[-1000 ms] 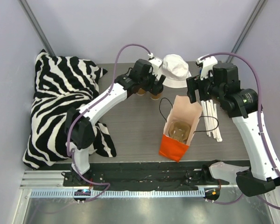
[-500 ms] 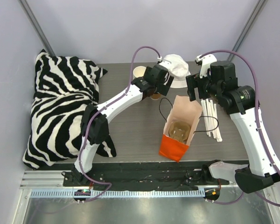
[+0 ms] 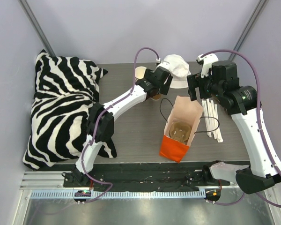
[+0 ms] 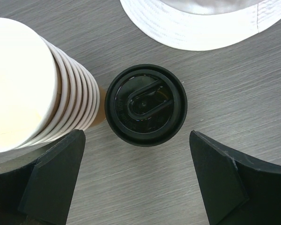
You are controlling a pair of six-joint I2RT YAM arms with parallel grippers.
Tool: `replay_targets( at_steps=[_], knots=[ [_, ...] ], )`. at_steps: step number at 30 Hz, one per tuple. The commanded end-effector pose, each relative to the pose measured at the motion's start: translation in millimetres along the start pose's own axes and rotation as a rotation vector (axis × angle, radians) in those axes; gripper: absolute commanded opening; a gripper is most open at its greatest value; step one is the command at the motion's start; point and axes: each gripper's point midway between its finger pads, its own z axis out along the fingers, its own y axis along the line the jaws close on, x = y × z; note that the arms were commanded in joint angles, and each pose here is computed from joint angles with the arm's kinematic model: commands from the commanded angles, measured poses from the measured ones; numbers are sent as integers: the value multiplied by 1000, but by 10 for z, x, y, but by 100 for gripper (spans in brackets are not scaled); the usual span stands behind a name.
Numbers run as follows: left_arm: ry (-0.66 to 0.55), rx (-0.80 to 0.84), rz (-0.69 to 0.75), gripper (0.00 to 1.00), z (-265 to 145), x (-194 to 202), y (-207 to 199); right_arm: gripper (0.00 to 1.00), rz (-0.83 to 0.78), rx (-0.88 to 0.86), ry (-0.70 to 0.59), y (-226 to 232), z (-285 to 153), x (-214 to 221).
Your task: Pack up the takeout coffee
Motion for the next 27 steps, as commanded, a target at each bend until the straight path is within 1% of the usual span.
replay_targets(
  at_steps=[1, 13, 27],
  knots=[
    [-86, -6, -102, 98, 14, -300, -9, 89, 26, 10, -53, -22, -61, -154],
    [-103, -25, -116, 96, 173, -287, -39, 89, 26, -3, -51, 2, -61, -155],
    [-68, -49, -153, 97, 333, -135, 36, 89, 29, -19, -41, 33, -44, -153]
  ],
)
